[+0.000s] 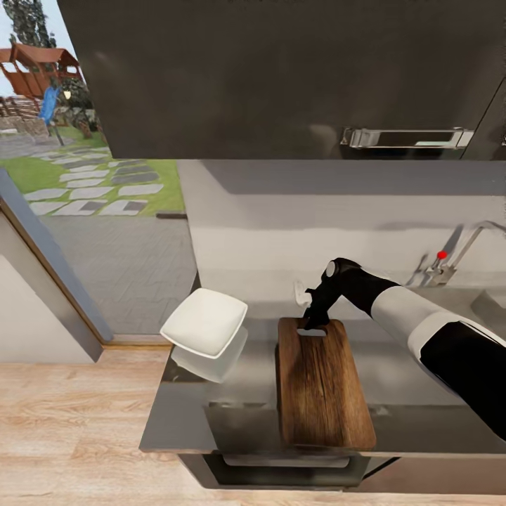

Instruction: In the kitchen, take the Vidalia onion out of the sink, dice it on the chopping board with the paring knife, put the diced onion into the bowl on the countertop, then place both the paring knife and the chopping board into the sink.

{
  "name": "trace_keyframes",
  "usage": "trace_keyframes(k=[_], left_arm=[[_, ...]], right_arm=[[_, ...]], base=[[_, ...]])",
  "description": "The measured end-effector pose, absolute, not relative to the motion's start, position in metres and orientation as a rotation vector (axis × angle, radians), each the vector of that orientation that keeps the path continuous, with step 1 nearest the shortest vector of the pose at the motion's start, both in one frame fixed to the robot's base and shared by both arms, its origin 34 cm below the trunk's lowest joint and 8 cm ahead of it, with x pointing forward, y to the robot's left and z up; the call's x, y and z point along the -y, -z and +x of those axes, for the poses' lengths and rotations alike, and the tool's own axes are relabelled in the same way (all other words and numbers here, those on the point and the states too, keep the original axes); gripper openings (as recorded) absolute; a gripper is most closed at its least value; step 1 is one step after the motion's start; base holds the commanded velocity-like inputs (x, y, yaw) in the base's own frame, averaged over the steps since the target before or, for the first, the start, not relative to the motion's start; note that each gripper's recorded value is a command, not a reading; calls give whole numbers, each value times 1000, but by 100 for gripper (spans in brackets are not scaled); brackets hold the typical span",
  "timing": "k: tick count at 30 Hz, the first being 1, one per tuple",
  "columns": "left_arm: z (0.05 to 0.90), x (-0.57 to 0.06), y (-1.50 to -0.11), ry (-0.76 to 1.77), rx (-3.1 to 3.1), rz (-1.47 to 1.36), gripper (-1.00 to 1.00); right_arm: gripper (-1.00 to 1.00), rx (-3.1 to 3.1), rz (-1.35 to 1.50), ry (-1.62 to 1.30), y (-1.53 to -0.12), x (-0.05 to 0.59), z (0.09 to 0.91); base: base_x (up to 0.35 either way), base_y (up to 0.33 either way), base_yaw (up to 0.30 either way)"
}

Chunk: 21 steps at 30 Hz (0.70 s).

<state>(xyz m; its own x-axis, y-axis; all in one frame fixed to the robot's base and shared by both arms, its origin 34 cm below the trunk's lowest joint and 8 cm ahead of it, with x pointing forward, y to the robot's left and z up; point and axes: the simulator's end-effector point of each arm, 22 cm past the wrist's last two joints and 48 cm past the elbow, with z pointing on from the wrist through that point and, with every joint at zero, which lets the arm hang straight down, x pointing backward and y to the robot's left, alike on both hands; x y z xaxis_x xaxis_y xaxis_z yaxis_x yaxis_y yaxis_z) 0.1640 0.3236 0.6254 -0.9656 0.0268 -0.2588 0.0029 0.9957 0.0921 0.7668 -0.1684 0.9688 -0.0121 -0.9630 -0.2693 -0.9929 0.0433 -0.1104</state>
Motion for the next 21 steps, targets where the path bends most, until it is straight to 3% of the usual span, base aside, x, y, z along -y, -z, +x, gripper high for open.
trace_keyframes(k=[21], left_arm=[[177, -323, -627, -131, -2843, 21, 100]], right_arm=[[-100, -2139, -1802, -139, -1000, 205, 780]], base=[[0, 0, 0]])
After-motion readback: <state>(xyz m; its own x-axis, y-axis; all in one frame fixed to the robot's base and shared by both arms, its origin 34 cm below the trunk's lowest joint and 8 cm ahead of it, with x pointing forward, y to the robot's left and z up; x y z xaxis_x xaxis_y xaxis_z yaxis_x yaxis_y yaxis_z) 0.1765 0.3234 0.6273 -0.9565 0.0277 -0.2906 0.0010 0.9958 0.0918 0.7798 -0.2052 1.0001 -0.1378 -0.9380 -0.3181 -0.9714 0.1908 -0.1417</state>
